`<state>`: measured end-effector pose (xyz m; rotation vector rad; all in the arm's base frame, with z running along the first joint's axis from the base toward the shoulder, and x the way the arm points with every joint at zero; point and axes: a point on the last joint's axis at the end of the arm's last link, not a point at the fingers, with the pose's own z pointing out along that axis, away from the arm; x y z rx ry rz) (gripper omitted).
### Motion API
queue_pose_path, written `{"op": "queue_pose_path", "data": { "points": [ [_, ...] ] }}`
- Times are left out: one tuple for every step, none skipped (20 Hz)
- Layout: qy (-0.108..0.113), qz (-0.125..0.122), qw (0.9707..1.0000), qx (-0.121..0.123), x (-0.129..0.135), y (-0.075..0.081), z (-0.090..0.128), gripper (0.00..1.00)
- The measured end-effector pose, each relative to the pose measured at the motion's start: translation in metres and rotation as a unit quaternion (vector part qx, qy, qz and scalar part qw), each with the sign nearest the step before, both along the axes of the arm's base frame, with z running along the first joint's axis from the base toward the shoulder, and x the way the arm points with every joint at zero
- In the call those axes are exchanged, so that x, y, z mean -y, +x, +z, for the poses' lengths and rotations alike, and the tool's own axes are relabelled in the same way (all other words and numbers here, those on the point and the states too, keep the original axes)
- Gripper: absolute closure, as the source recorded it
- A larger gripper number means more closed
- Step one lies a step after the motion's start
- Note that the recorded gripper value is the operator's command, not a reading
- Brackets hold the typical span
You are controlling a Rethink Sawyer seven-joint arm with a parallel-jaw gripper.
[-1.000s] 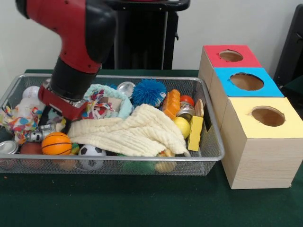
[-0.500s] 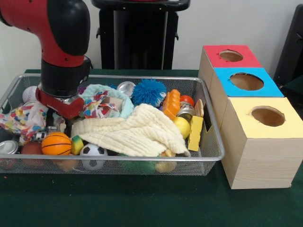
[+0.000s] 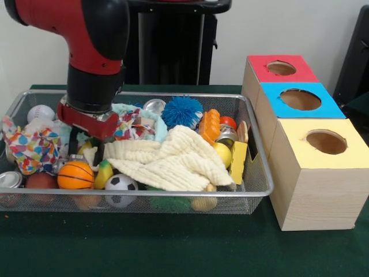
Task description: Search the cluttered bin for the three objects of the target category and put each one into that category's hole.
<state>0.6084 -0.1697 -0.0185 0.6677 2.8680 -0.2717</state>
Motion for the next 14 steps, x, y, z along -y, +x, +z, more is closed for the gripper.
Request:
{"op": "queue_pose_path", "data": {
  "points": [
    [-0.001,0.004,1.0,0.0,-0.002,0.0,0.002,0.0],
    [-0.002,0.008,1.0,0.0,-0.004,0.0,0.003,0.0],
    [-0.003,0.011,0.9999,0.001,-0.006,0.0,0.005,0.0],
    [-0.004,0.015,0.9999,0.0,-0.01,0.0,0.007,0.0],
    [-0.005,0.023,0.9997,0.002,-0.018,0.002,0.01,0.0],
    [-0.006,0.026,0.9996,0.002,-0.021,0.003,0.011,0.0],
    [-0.007,0.03,0.9995,0.003,-0.025,0.005,0.013,0.0],
    [-0.008,0.034,0.9994,0.004,-0.029,0.006,0.014,0.0],
    [-0.009,0.042,0.9991,0.005,-0.039,0.009,0.016,0.0],
    [-0.01,0.046,0.9989,0.006,-0.043,0.011,0.017,0.0],
    [-0.01,0.05,0.9987,0.006,-0.048,0.012,0.018,0.0],
    [-0.01,0.063,0.9979,0.004,-0.066,0.016,0.022,0.0],
    [-0.009,0.069,0.9976,0.001,-0.074,0.017,0.024,0.0],
    [-0.009,0.072,0.9974,-0.002,-0.078,0.017,0.025,0.0]
  ]
}}
